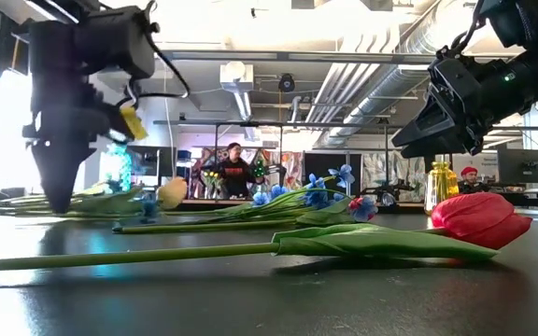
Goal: Sort flowers into vase by color
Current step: Put the yellow flower into the yellow vase
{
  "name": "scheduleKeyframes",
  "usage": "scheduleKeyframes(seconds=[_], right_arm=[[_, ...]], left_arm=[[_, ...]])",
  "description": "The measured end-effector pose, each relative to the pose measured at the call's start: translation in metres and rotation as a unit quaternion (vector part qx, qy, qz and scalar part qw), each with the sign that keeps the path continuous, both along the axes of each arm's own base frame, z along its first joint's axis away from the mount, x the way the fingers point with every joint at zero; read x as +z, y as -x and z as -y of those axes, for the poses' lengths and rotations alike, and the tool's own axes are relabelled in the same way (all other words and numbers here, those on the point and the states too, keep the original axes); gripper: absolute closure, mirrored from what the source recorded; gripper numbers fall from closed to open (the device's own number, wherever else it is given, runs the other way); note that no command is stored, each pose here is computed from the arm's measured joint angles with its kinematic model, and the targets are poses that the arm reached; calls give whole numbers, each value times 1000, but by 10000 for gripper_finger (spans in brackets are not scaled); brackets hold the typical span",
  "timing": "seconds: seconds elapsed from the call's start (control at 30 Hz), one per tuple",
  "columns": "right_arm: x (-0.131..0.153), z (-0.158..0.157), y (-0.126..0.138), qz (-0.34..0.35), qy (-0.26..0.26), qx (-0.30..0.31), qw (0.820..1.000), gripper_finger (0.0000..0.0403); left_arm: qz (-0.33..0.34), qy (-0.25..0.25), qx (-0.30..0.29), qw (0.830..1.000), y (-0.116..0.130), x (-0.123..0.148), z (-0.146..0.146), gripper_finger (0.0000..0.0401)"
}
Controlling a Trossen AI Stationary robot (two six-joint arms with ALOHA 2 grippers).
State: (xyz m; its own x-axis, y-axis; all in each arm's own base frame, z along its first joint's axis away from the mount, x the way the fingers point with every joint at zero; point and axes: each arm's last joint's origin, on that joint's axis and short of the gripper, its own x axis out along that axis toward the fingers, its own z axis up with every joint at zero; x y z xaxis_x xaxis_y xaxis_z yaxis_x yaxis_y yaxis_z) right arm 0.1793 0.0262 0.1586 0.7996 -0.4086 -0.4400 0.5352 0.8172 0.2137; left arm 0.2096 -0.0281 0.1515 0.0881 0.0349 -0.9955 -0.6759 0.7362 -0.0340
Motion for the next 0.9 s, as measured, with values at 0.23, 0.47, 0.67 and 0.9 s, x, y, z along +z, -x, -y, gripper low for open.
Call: scheduleKeyframes(seconds=[0.23,0.47,0.67,0.9], right_arm=[[0,0,0,5,-12,-3,1000,183],[0,0,0,5,-15,1,1000,183],[6,-6,-7,34,-28,70,997,183],[11,-23,-22,98,6,149,984,183]], left_arm=[[33,-5,-38,999,-15,19,2,398],[117,0,-91,989,-35,41,5,400],[317,-82,-188,926,-72,62,8,401],[471,-167,-240,832,-111,67,6,401]])
